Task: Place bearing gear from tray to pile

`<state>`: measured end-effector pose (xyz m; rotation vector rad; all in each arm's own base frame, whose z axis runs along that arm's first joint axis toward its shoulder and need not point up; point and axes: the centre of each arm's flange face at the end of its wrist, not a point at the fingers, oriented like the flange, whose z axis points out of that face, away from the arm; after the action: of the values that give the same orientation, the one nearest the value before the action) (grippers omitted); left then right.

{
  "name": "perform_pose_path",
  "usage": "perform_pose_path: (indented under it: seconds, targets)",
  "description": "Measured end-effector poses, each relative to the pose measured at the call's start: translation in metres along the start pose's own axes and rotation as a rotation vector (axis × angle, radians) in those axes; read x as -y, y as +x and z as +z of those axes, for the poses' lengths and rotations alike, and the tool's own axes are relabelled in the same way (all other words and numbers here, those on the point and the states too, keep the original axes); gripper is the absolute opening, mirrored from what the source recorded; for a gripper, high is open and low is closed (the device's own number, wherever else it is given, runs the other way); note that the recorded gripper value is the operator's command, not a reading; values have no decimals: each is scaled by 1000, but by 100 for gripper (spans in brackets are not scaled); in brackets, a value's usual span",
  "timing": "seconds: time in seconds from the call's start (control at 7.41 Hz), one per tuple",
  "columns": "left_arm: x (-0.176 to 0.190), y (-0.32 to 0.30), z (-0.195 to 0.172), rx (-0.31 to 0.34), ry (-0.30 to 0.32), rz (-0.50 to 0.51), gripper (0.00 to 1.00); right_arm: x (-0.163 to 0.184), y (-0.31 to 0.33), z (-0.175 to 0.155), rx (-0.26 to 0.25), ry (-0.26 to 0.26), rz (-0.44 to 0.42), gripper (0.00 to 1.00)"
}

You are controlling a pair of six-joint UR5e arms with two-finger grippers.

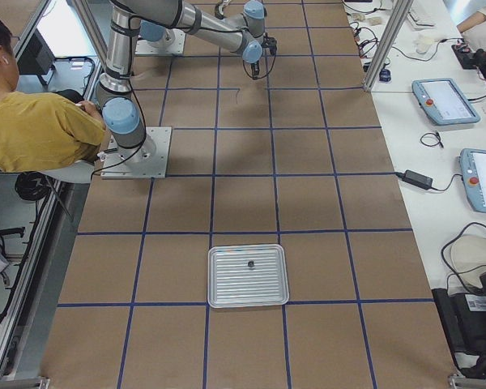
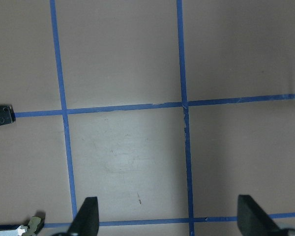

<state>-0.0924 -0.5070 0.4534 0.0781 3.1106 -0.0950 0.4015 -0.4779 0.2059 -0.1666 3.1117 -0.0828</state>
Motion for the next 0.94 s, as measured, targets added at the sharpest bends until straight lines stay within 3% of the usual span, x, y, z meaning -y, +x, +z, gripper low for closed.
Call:
perform_pose_path:
  seconds: [0.13, 0.27, 0.4, 0.67, 0.94]
  targets:
    - [2, 1, 14, -7, -16, 0, 100, 12, 16, -6, 2, 14, 5, 100]
    - [3, 3, 31, -13, -44, -4, 100, 39, 53, -30, 5, 40, 14, 100]
    - [6, 7, 47, -18, -70, -9, 100, 68, 114, -63, -10, 29, 12, 100]
    - [13, 46, 75, -40, -90, -21, 100, 93, 282, -113, -64, -33, -55, 100]
    - [19, 117, 112, -48, -84, 32, 100, 77, 457, -143, -105, -41, -116, 100]
